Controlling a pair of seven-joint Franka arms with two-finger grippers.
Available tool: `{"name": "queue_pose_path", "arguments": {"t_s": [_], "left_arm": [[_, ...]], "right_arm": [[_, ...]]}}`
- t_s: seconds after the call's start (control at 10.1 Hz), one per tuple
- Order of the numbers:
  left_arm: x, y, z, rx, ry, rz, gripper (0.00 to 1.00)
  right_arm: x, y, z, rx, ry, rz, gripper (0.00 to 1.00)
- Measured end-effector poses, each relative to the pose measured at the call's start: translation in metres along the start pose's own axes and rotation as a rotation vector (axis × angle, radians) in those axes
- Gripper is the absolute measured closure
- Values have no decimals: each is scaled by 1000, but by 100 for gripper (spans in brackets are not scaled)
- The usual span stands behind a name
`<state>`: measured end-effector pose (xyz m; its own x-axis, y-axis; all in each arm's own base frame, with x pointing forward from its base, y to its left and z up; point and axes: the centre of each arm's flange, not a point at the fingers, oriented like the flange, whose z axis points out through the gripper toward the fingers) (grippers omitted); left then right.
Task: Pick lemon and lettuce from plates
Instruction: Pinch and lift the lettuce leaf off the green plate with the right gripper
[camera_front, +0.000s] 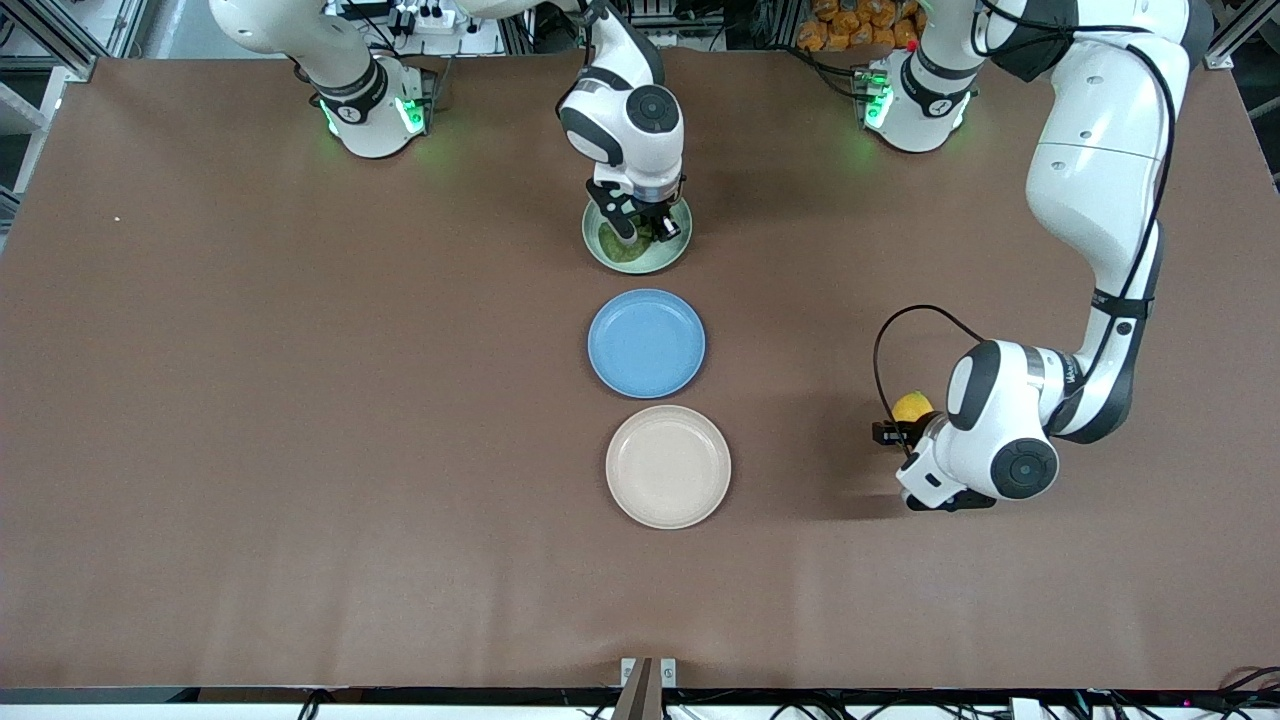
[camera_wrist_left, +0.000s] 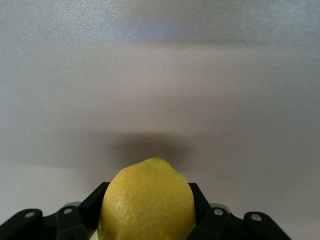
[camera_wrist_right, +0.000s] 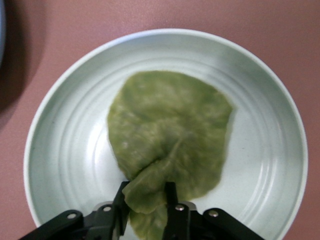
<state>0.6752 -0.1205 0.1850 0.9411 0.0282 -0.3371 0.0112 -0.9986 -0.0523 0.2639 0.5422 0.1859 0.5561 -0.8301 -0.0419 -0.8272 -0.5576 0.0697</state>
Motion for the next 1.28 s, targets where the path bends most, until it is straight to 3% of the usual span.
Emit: {"name": "queue_pose_path", "arguments": {"t_s": [0.39, 0.49, 0.79, 1.08, 1.28], "left_arm": [[2, -13, 15, 15, 16, -1, 32], [2, -13, 14, 17, 17, 3, 31], [2, -12, 14, 22, 21, 12, 1], [1, -8, -16, 20, 59, 30, 0], [-6, -8, -38, 32, 28, 30, 0]], "right_arm": [[6, -11, -8, 17, 2, 17, 96], [10, -18, -15, 28, 5, 23, 96], [16, -36, -43, 42, 24, 26, 96], [28, -44, -85, 48, 56, 13, 96], [63, -56, -117, 60, 56, 1, 96]]}}
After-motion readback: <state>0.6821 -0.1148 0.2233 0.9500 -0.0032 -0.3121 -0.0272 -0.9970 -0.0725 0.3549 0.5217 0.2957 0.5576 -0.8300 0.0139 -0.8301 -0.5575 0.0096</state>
